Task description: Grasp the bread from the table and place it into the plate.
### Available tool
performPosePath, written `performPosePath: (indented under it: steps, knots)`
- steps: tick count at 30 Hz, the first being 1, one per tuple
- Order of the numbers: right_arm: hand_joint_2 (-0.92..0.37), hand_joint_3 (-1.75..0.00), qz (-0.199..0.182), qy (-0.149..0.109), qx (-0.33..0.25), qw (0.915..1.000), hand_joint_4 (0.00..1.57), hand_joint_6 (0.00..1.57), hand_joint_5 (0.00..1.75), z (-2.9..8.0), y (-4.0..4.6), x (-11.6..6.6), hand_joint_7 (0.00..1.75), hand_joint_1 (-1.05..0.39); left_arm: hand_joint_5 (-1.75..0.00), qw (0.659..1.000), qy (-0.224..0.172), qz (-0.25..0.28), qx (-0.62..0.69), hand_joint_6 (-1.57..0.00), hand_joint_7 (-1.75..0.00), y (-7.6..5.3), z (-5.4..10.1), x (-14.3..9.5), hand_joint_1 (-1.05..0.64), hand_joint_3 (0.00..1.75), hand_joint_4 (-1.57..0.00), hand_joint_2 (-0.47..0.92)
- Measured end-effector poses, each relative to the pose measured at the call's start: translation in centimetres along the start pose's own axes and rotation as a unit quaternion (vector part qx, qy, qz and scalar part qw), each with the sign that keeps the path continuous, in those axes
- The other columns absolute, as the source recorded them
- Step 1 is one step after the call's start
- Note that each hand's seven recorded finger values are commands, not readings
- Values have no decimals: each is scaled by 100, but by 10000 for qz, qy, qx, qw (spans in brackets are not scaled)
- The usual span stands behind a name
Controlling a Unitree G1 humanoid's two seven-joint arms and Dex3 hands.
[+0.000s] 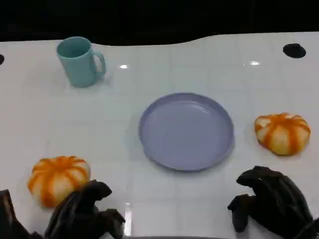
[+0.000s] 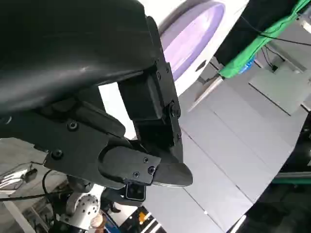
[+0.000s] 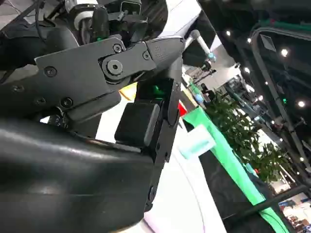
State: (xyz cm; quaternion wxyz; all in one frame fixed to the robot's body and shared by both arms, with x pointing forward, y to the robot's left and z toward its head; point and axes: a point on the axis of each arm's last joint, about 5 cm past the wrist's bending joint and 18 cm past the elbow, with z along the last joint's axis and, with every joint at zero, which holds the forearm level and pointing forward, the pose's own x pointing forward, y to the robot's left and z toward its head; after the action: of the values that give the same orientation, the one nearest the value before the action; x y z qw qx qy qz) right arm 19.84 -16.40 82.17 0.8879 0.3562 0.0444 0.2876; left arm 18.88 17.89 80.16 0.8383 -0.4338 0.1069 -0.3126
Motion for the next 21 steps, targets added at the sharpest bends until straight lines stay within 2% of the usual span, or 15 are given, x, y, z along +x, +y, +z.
performPosePath:
  steps: [21]
  knots:
    - [-92, -1, -15, -3, -25, 10000, 149, 157, 86, 1, -3, 8, 36, -77, -59, 10000, 12, -2, -19, -157, -29, -1, -1, 2, -62, 12, -157, 92]
